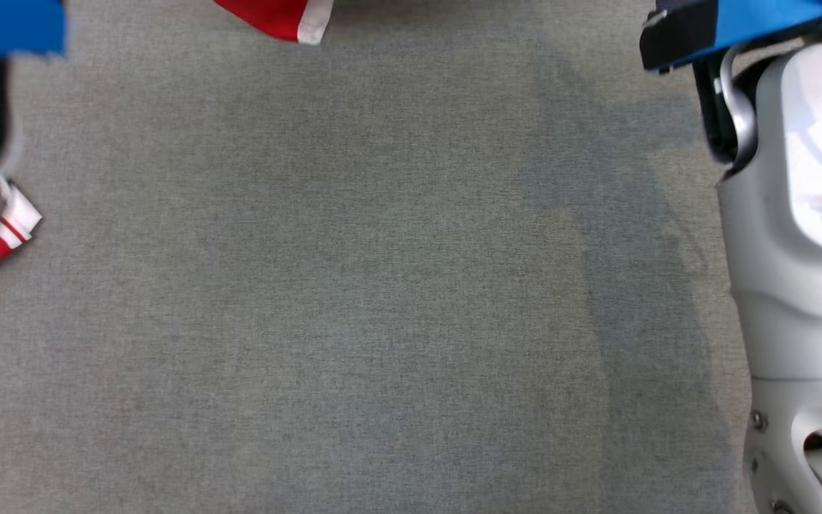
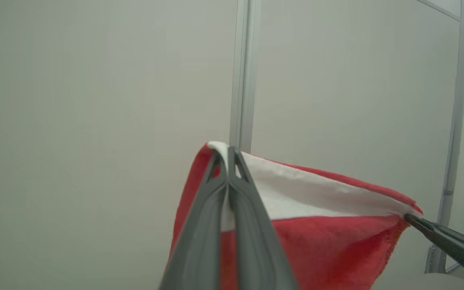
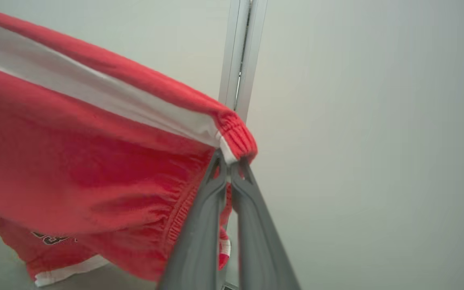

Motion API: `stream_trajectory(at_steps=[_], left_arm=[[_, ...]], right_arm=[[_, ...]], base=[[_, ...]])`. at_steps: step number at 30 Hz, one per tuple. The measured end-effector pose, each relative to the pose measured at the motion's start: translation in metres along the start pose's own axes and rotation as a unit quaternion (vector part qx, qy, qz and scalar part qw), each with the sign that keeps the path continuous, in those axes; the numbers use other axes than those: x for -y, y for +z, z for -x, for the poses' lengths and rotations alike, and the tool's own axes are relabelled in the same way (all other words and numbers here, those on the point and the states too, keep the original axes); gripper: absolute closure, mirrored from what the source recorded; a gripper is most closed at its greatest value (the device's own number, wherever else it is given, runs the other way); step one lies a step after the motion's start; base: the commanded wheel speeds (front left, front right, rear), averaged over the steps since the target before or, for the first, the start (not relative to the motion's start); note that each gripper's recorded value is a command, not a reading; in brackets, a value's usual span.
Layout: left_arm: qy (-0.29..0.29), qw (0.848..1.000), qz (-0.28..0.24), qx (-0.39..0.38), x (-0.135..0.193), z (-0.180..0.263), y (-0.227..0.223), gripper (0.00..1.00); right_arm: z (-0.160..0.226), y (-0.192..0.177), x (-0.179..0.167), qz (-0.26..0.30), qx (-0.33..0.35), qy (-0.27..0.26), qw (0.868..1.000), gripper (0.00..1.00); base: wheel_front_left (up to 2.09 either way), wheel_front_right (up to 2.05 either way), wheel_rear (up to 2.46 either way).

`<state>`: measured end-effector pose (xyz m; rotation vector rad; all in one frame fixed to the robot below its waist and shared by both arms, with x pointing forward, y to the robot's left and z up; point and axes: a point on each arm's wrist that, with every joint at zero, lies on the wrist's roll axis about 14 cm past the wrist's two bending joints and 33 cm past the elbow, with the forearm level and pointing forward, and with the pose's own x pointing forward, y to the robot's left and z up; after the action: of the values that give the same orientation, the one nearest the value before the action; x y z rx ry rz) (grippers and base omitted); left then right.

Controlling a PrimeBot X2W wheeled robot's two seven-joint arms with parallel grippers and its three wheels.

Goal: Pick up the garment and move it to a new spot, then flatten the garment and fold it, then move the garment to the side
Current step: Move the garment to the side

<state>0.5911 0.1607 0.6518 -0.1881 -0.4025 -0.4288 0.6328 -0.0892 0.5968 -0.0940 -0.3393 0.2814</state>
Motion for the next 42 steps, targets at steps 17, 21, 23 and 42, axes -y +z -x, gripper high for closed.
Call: stream_trajectory(at_steps=[17,21,23,42], left_arm=[[0.174,0.945,0.150,-0.231,0.047,0.234,-0.128,1.00],[0.202,0.938,0.160,-0.233,0.061,0.268,-0.119,1.00],[0.203,0.937,0.161,-0.236,0.073,0.281,-0.117,1.00],[0.222,0.933,0.169,-0.228,0.111,0.335,-0.105,1.00]], right_arm=[[0.191,-0.093,-0.053,-0.078,-0.211,0.008,0.974,1.00],[0.232,-0.084,-0.062,-0.099,-0.225,0.003,0.969,1.00],[0.250,-0.079,-0.065,-0.104,-0.231,-0.001,0.967,1.00],[0.342,-0.054,-0.070,-0.143,-0.238,-0.041,0.960,1.00]], base=[[0.00,0.00,0.00],[0.00,0.00,0.00],[0.00,0.00,0.00],[0.00,0.00,0.00]])
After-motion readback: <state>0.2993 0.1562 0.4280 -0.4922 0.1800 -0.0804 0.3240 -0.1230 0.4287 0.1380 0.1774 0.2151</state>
